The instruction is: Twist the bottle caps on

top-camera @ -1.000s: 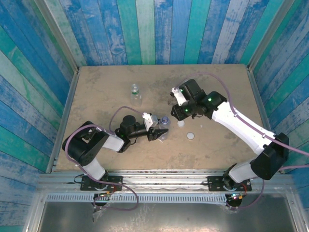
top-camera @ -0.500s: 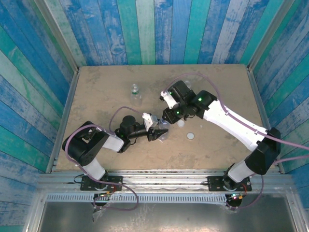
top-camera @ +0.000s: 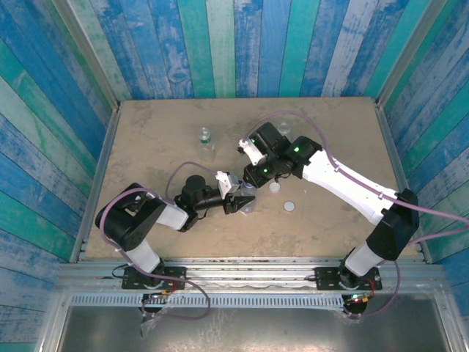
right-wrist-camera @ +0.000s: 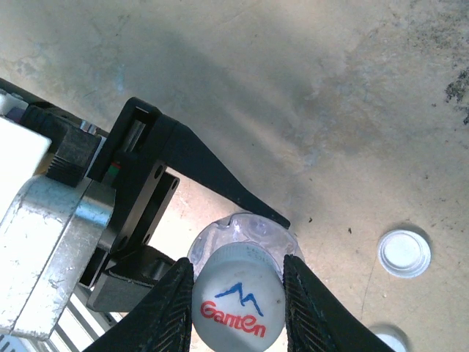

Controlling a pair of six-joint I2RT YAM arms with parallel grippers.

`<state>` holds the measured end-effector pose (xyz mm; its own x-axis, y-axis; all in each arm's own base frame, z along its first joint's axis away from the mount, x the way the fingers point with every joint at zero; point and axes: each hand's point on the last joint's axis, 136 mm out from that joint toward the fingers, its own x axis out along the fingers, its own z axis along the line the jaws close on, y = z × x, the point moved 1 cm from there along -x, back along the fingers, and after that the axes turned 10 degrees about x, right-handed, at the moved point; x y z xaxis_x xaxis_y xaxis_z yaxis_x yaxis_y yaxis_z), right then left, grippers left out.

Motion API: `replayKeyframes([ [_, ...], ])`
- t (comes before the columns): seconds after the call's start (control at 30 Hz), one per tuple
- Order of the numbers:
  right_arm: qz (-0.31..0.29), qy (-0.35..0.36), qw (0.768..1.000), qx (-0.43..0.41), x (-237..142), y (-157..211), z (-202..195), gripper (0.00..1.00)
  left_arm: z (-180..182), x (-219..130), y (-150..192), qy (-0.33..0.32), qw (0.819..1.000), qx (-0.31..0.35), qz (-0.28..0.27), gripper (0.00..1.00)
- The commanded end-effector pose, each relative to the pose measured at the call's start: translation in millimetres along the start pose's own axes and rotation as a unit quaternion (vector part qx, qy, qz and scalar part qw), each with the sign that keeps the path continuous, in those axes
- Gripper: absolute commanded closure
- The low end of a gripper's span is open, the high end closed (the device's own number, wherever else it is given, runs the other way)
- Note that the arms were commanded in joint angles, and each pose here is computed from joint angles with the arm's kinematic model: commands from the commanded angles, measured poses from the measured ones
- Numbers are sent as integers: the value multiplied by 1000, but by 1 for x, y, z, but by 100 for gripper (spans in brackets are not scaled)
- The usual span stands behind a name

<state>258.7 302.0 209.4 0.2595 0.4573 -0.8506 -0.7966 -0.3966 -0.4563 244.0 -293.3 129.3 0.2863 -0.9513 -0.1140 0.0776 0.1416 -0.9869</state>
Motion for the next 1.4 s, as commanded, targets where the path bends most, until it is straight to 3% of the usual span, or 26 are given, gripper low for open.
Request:
replayKeyframes([
  [0.0,25,14,1000,-13,9,9,-1,66,-9,0,30,16,998,-34,45,43],
  [0.7,21,28,999,-21,8,10,-2,60,-8,2,33,18,998,-38,49,43],
  [0.9,8,28,999,-23,2,6,-1,52,-8,2,32,18,998,-38,49,44],
  [1.1,-5,30,999,-25,-3,2,-1,35,-9,2,34,18,998,-38,51,43],
  [1.37,-57,25,998,-17,-21,-10,-2,33,-8,1,36,17,998,-39,54,44],
])
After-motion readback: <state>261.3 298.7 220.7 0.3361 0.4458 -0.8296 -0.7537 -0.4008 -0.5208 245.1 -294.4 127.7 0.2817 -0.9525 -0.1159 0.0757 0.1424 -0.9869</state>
